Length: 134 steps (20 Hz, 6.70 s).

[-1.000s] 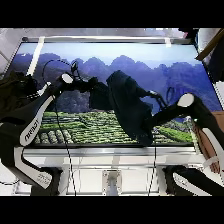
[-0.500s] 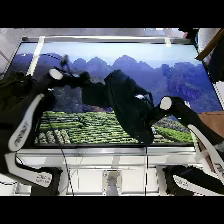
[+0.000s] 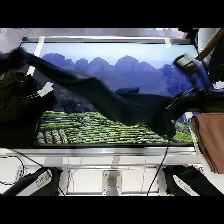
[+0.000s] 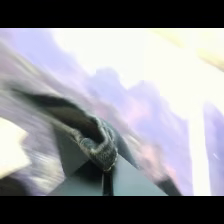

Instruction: Fold the clothes and pants, and hang the long-sleeved shirts on hangers.

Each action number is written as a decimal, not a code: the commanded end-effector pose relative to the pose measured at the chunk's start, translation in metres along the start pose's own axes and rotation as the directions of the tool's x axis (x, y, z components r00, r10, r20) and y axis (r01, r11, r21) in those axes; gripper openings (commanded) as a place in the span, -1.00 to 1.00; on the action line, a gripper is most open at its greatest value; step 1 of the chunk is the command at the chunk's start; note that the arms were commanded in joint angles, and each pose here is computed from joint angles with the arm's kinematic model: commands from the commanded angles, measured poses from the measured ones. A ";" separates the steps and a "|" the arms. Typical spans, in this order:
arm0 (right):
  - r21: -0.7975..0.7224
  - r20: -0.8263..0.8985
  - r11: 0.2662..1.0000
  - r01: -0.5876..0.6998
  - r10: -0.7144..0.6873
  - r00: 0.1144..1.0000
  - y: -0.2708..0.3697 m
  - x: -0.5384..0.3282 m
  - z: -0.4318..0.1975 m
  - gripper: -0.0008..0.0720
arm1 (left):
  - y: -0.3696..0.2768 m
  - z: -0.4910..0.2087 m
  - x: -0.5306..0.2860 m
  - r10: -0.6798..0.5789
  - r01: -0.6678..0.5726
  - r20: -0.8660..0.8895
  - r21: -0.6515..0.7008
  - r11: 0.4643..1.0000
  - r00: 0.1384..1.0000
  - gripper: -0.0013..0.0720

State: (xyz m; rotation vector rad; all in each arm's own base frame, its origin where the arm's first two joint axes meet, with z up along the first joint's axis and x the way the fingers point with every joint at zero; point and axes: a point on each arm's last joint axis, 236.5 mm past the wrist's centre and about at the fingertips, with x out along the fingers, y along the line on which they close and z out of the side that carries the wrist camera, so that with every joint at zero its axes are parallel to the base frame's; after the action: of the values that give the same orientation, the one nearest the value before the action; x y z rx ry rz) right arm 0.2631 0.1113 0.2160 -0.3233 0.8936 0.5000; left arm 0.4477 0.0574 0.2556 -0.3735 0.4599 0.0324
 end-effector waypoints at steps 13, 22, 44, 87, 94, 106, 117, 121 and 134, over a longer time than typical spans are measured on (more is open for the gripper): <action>0.321 -0.107 0.900 0.295 -0.275 0.955 -0.194 0.085 0.010 -0.84 | 0.095 -0.060 -0.052 0.307 -0.294 -0.147 0.108 0.950 0.940 -0.94; 0.414 -0.291 0.898 0.147 -0.022 0.956 -0.178 0.154 -0.038 0.65 | 0.105 -0.104 -0.044 0.311 -0.296 -0.264 0.097 0.950 0.913 -0.94; 0.583 0.225 0.812 -0.019 -0.139 0.964 -0.248 0.192 0.021 -0.84 | 0.110 -0.072 -0.045 0.331 -0.329 -0.133 0.044 0.943 0.934 -0.94; 0.884 0.017 0.405 0.233 -0.527 0.849 -0.272 -0.041 -0.190 0.56 | 0.041 -0.133 -0.042 -0.023 0.011 -0.106 -0.112 0.994 0.994 0.55; 0.706 0.163 0.696 0.126 -0.333 0.929 -0.229 0.027 -0.092 0.56 | -0.103 -0.295 0.130 -0.276 0.267 -0.650 -0.115 0.957 0.708 0.83; 0.666 0.148 0.741 0.092 -0.251 0.956 -0.214 0.052 -0.084 0.56 | -0.122 -0.346 0.205 -0.362 0.278 -0.697 -0.236 0.931 0.619 0.82; 0.633 0.038 0.745 0.208 -0.299 0.954 -0.225 0.052 -0.110 0.56 | -0.166 -0.348 0.181 -0.396 0.397 -0.718 -0.180 0.900 0.573 -0.94; 0.721 -0.193 0.612 0.325 -0.274 0.942 -0.251 0.081 -0.175 0.55 | -0.150 -0.286 0.169 -0.389 0.407 -0.647 -0.130 0.904 0.656 -0.94; 0.844 -0.261 0.474 0.251 -0.047 0.964 -0.267 0.186 -0.241 0.56 | 0.011 -0.069 0.081 0.002 0.024 -0.246 0.104 0.994 0.969 -0.94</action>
State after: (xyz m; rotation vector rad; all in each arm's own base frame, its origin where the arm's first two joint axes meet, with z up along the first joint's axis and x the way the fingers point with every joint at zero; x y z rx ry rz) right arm 0.3399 -0.1683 -0.0544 0.5118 1.2209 -0.2056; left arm 0.4925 -0.0245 0.1131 -0.2739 0.8424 -0.2171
